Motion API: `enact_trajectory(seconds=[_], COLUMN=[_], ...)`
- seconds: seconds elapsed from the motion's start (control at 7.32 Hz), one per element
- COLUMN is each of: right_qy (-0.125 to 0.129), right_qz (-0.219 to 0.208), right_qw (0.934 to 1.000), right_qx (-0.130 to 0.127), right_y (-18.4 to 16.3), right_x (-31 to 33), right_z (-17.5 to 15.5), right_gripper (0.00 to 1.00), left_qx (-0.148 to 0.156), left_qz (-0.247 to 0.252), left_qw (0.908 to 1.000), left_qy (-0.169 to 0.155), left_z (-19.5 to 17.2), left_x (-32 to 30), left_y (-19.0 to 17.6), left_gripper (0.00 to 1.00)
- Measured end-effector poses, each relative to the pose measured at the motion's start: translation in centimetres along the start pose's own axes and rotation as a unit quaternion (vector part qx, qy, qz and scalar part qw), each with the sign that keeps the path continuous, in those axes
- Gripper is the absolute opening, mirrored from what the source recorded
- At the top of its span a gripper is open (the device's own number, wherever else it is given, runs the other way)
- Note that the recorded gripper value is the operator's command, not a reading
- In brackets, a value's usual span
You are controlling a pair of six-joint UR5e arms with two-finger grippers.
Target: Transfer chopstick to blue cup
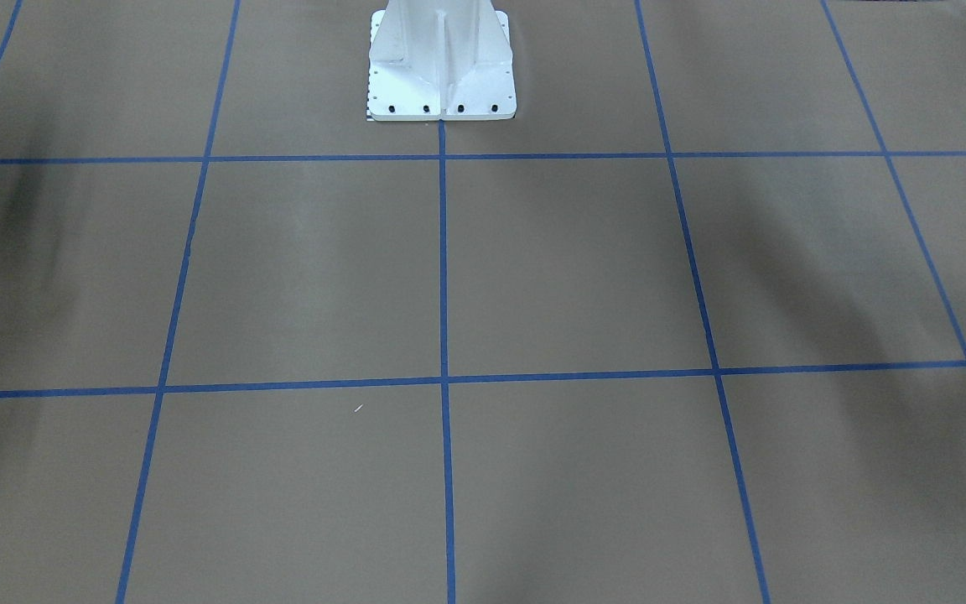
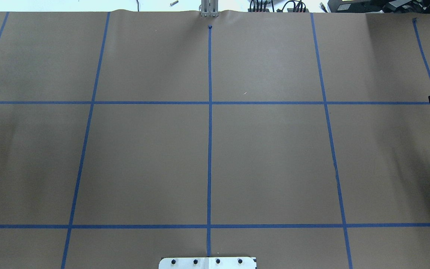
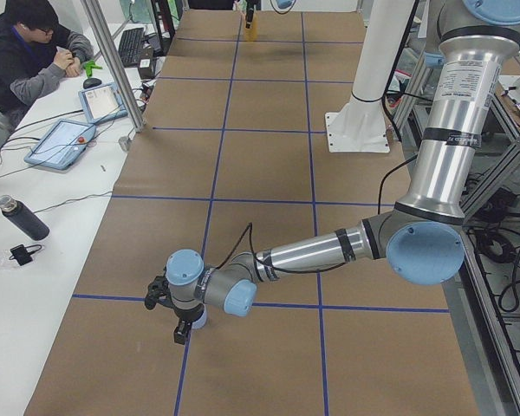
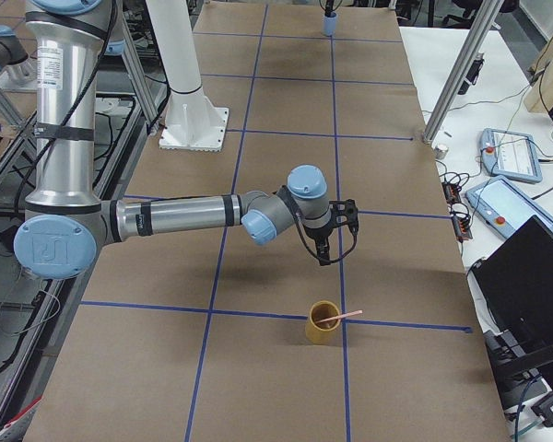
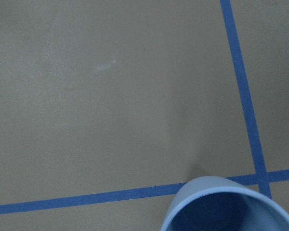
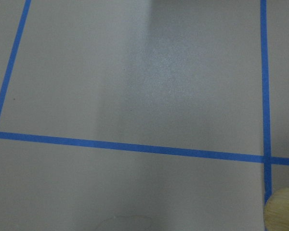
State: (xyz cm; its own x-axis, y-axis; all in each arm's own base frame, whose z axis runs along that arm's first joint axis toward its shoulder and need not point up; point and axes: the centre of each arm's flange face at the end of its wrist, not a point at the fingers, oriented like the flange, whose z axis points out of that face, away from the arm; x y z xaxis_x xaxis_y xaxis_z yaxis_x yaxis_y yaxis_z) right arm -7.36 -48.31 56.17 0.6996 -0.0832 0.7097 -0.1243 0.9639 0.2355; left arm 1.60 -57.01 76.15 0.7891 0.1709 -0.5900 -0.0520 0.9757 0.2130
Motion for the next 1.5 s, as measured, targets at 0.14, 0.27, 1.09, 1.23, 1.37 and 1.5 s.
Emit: enact_trajectory(seconds=[0.14,0.27,1.09,1.23,1.37,1.5], right_qy=[0.001,0.002,0.002,0.002,0.002,0.002], right_qz=[0.0,0.0,-0.001,-0.001,-0.001,-0.001], right_qw=[1.0,1.0,1.0,1.0,1.0,1.0], right_qx=[0.0,0.001,0.002,0.002,0.002,0.002], right_y=[0.0,0.0,-0.1,-0.1,-0.1,-0.1], right_x=[0.0,0.0,-0.1,-0.1,-0.1,-0.1], right_z=[0.0,0.0,0.0,0.0,0.0,0.0], right_gripper=[1.0,1.0,1.0,1.0,1.0,1.0], left_qx=[0.0,0.0,0.006,0.008,0.007,0.009], left_qz=[0.002,0.005,-0.004,-0.005,-0.011,-0.027], left_qw=[1.0,1.0,0.9976,0.9976,0.9975,0.9972], left_qy=[0.0,0.001,0.068,0.069,0.069,0.07], left_z=[0.0,-0.1,-5.0,-6.0,-7.7,-10.3], left_x=[0.1,0.2,2.8,3.4,4.5,6.5], left_y=[0.1,0.2,-1.8,-2.3,-3.2,-4.4], left_gripper=[0.0,0.0,0.0,0.0,0.0,0.0])
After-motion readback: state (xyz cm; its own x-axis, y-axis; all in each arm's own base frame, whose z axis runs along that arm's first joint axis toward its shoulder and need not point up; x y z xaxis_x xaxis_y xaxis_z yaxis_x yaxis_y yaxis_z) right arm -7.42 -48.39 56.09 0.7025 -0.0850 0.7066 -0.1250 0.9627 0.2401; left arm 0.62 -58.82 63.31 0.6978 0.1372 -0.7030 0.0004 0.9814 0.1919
